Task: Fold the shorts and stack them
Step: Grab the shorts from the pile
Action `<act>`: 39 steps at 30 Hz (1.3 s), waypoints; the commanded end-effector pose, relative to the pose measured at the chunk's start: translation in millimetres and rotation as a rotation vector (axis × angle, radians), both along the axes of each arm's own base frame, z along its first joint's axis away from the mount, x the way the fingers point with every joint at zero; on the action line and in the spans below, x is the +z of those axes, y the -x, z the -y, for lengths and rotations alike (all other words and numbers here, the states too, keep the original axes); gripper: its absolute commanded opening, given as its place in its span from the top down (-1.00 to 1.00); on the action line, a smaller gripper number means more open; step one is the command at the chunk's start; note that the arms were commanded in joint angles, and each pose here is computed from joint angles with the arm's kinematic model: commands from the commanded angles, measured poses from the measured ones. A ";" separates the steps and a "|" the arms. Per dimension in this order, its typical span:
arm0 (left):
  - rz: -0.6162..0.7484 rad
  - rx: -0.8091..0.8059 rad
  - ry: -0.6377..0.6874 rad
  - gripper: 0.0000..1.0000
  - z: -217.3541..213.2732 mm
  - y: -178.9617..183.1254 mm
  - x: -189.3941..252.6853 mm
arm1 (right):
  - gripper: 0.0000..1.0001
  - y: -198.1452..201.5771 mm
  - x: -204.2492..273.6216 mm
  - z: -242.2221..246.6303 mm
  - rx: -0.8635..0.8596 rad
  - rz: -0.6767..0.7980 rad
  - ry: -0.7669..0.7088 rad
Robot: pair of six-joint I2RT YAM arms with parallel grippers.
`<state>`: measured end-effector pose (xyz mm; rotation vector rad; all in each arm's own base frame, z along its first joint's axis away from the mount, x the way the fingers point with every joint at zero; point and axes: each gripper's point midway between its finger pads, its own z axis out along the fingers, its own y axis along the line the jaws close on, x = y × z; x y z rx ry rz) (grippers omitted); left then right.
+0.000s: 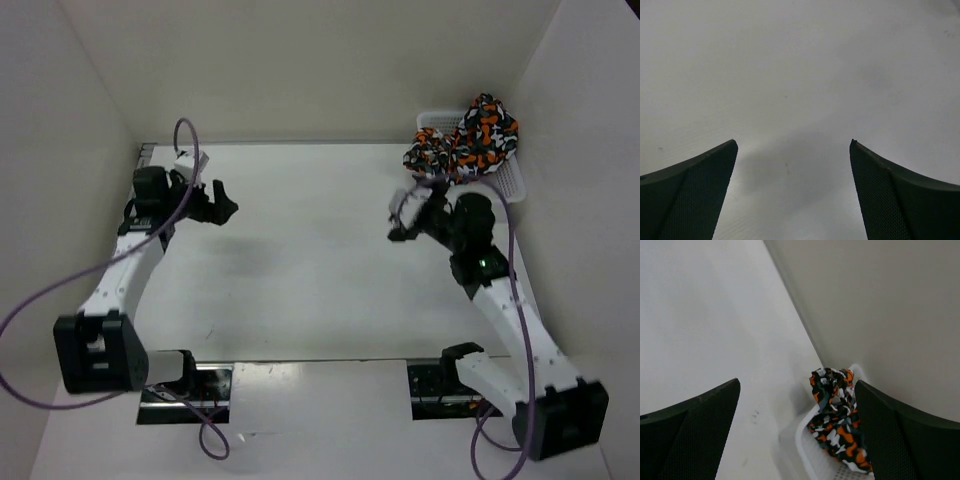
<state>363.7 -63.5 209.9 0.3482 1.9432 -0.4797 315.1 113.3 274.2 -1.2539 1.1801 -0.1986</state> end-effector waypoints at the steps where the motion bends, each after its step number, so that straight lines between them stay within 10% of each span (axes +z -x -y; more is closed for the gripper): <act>1: -0.273 0.100 -0.062 -0.98 -18.6 -30.6 -38.7 | -1.00 -59.8 33.1 2.9 -0.354 -0.267 -0.341; 14: -0.352 0.010 -0.070 -0.98 14.5 -47.6 -59.3 | -0.69 -232.4 -32.1 96.7 -1.152 -0.525 -1.014; 29: -0.392 0.009 -0.070 -0.98 14.6 -51.5 -73.0 | -0.59 -284.7 -113.1 115.4 -1.217 -0.705 -1.170; 39: -0.401 0.001 -0.065 -0.98 16.0 -51.3 -76.1 | 0.59 -290.0 -108.4 129.0 -1.239 -0.652 -1.163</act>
